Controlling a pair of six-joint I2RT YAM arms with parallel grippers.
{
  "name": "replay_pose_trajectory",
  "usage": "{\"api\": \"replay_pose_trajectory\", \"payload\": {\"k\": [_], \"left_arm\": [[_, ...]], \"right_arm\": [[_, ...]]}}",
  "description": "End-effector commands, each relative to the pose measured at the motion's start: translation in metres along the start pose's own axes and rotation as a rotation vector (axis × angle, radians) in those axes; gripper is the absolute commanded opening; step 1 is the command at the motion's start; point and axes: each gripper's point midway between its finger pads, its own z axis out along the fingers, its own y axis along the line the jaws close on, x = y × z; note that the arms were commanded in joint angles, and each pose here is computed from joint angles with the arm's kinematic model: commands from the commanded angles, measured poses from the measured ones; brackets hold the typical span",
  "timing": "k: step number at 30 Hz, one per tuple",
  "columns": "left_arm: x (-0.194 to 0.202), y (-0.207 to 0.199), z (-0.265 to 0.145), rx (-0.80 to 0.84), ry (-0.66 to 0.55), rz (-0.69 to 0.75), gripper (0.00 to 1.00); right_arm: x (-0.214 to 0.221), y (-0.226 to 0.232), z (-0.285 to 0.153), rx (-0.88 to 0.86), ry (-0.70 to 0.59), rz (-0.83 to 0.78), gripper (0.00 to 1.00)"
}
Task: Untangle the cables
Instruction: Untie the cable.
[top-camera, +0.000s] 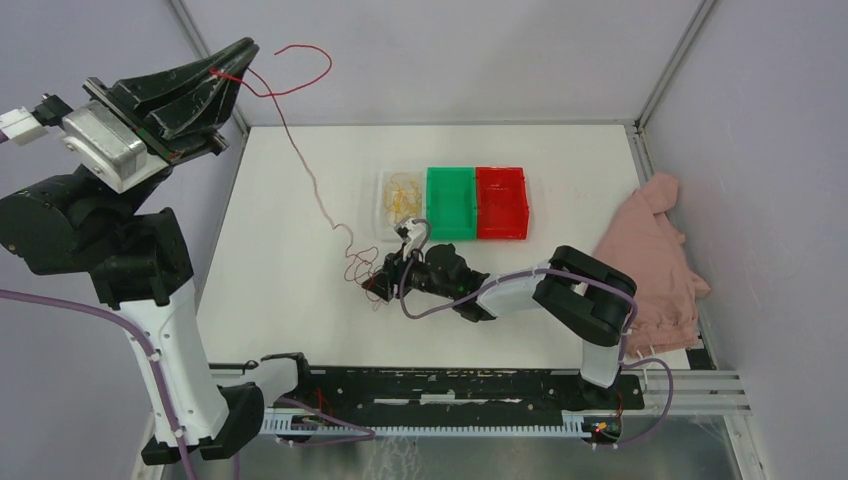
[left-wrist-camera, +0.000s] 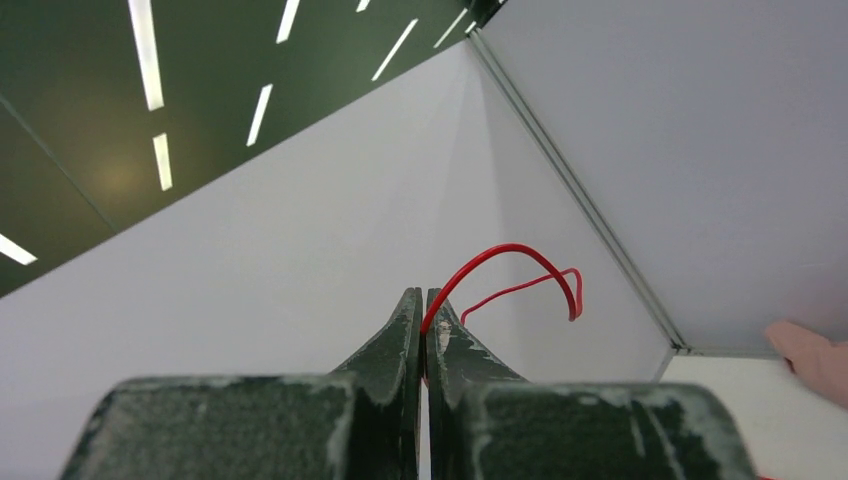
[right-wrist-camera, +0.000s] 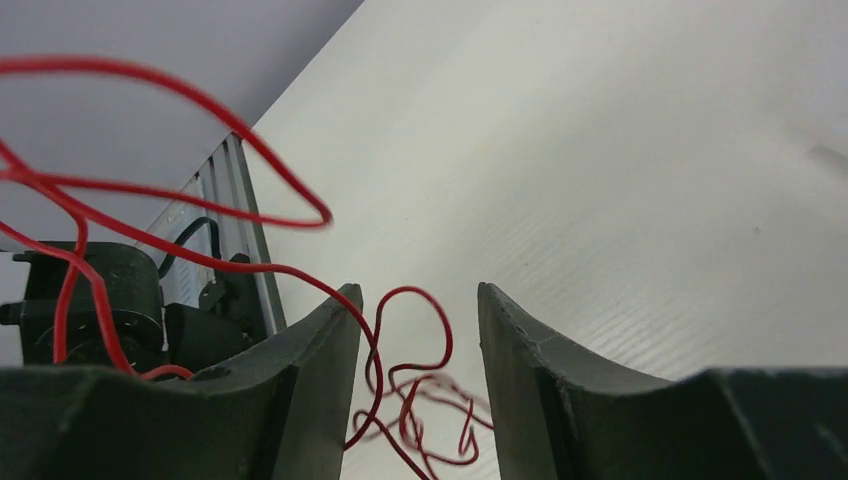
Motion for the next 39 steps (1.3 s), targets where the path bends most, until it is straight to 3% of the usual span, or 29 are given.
{"api": "replay_pose_trajectory", "payload": {"k": [1, 6, 14, 20, 26, 32, 36, 39], "left_arm": [[-0.035, 0.021, 0.007, -0.074, -0.076, 0.119, 0.03], [-0.049, 0.040, 0.012, -0.131, -0.107, 0.223, 0.03], [-0.108, 0.105, 0.001, -0.462, -0.254, 0.545, 0.03], [-0.136, 0.137, -0.017, -0.676, -0.336, 0.675, 0.03], [-0.141, 0.140, -0.020, -0.699, -0.354, 0.733, 0.03], [-0.121, 0.133, -0.010, -0.621, -0.297, 0.704, 0.03], [-0.140, 0.143, -0.020, -0.710, -0.348, 0.736, 0.03], [-0.121, 0.130, -0.009, -0.600, -0.274, 0.678, 0.03]], "right_arm": [[0.002, -0.013, -0.003, 0.046, -0.023, -0.023, 0.54], [0.011, -0.031, -0.009, 0.123, -0.012, -0.037, 0.54], [0.030, -0.054, -0.016, 0.207, 0.021, -0.057, 0.58], [0.034, -0.064, -0.023, 0.247, 0.028, -0.075, 0.61], [0.032, -0.063, -0.033, 0.265, 0.027, -0.155, 0.69], [0.017, -0.045, -0.043, 0.238, 0.017, -0.263, 0.72], [0.013, -0.040, -0.053, 0.239, 0.005, -0.306, 0.72], [-0.011, -0.019, -0.060, 0.196, -0.070, -0.305, 0.72]]}}
